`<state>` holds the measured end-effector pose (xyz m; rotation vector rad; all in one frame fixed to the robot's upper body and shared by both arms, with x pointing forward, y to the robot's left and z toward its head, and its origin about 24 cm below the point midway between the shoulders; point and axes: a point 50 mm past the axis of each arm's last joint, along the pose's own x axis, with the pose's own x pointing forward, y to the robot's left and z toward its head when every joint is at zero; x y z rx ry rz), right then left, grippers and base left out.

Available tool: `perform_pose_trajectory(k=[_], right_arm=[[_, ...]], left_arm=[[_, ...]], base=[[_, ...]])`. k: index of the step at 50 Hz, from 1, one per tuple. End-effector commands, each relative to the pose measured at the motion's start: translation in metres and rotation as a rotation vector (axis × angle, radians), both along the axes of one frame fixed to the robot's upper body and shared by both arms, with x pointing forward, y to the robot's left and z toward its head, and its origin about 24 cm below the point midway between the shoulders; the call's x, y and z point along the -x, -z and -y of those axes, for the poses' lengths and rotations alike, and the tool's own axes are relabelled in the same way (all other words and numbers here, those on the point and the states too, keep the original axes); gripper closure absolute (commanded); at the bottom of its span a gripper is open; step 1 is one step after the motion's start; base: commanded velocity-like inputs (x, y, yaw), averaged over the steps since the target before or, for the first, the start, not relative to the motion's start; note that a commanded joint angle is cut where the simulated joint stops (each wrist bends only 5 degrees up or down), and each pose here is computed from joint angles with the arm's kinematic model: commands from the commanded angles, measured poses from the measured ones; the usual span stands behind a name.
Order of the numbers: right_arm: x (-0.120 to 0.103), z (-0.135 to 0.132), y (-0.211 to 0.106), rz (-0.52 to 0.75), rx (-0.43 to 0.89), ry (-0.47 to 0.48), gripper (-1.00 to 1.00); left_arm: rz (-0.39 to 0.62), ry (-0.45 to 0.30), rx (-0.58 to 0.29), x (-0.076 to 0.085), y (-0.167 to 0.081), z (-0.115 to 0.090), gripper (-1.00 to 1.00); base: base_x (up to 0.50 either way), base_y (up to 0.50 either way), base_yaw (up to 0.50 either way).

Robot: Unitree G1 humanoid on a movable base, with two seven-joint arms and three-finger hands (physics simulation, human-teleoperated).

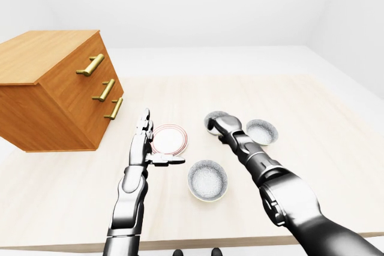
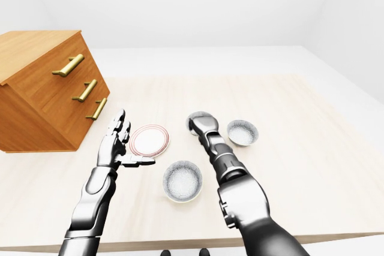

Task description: Stack the bowl at the front on the bowl in the middle.

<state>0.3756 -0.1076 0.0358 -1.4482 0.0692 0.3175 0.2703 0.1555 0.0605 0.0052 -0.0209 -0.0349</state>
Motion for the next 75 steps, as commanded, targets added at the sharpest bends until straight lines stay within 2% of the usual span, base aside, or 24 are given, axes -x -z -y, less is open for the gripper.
perform_pose_trajectory(k=[1,17,31,51,65,69,75], right_arm=[[0.000,-0.003,0.000,-0.017,-0.003,-0.008,1.00],[0.002,0.002,0.004,-0.021,-0.016,0.014,1.00],[-0.024,0.010,-0.052,0.194,-0.123,0.075,1.00],[-0.037,0.015,-0.100,0.344,-0.191,0.075,1.00],[-0.017,0.036,-0.104,0.376,-0.216,0.042,1.00],[-0.005,0.042,-0.105,0.381,-0.243,0.030,1.00],[0.011,0.057,-0.108,0.440,-0.204,0.044,1.00]], left_arm=[[0.016,-0.002,0.001,0.001,-0.004,-0.001,-1.00],[0.017,-0.008,0.004,0.001,-0.004,-0.002,-1.00],[0.014,-0.005,0.003,0.001,-0.003,0.000,-1.00],[0.027,0.002,0.003,0.001,-0.006,0.002,-1.00],[0.034,0.004,0.002,0.000,-0.008,0.002,-1.00],[0.027,0.006,0.002,0.000,-0.006,0.003,-1.00],[0.034,0.006,0.001,0.001,-0.008,0.004,-1.00]], base=[[0.00,0.00,0.00],[0.00,0.00,0.00],[0.00,0.00,0.00],[0.00,0.00,0.00],[0.00,0.00,0.00],[0.00,0.00,0.00],[0.00,0.00,0.00]])
